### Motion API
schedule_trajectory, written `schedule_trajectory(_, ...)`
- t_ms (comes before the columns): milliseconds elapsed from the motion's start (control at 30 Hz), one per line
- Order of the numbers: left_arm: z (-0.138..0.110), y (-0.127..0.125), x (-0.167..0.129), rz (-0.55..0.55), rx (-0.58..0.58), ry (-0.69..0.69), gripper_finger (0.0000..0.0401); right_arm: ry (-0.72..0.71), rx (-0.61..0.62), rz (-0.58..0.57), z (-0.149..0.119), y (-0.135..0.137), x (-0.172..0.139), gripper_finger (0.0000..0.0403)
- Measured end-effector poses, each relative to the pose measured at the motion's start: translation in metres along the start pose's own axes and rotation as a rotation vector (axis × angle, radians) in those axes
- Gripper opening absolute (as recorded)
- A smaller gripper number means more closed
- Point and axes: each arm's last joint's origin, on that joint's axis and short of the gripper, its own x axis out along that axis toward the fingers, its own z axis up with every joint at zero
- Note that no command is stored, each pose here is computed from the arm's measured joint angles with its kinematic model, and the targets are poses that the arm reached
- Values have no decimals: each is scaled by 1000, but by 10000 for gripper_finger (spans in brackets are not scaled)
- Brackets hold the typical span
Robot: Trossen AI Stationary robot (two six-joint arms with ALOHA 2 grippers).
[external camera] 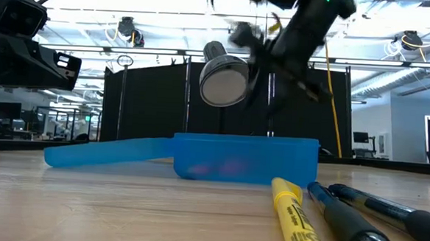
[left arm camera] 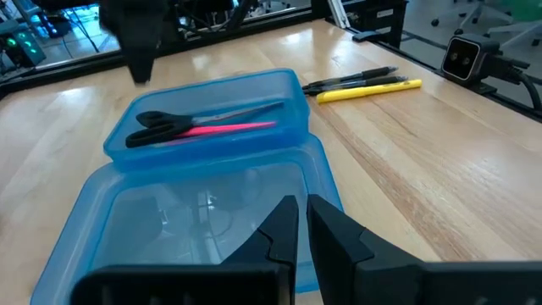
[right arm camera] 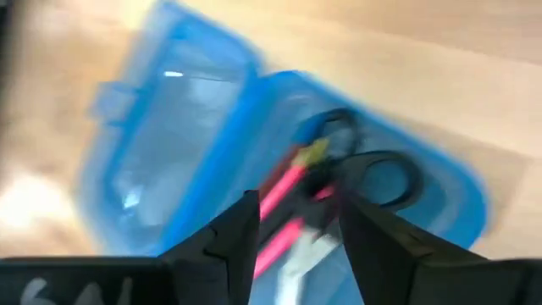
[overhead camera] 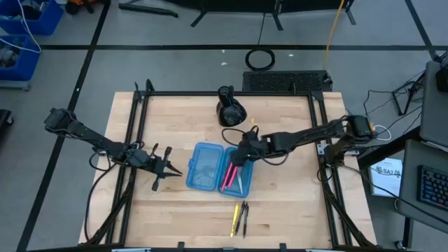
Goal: Pick & place school supplies into a supply box
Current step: Put the right black pen into the blue supply box
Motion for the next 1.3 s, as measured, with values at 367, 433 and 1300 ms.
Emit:
schedule_trajectory(367, 0, 0, 0, 1, 12, 1, 35, -98, -85, 458, -91, 48, -71, 91)
schedule_trajectory(433, 0, 0, 0, 2, 21, 1, 35, -125, -57, 500, -116, 50, -78, 73)
schedule_trajectory(1300, 1, 1, 0, 38, -29, -4, 35, 117, -39, 146, -187, 151, -94, 0)
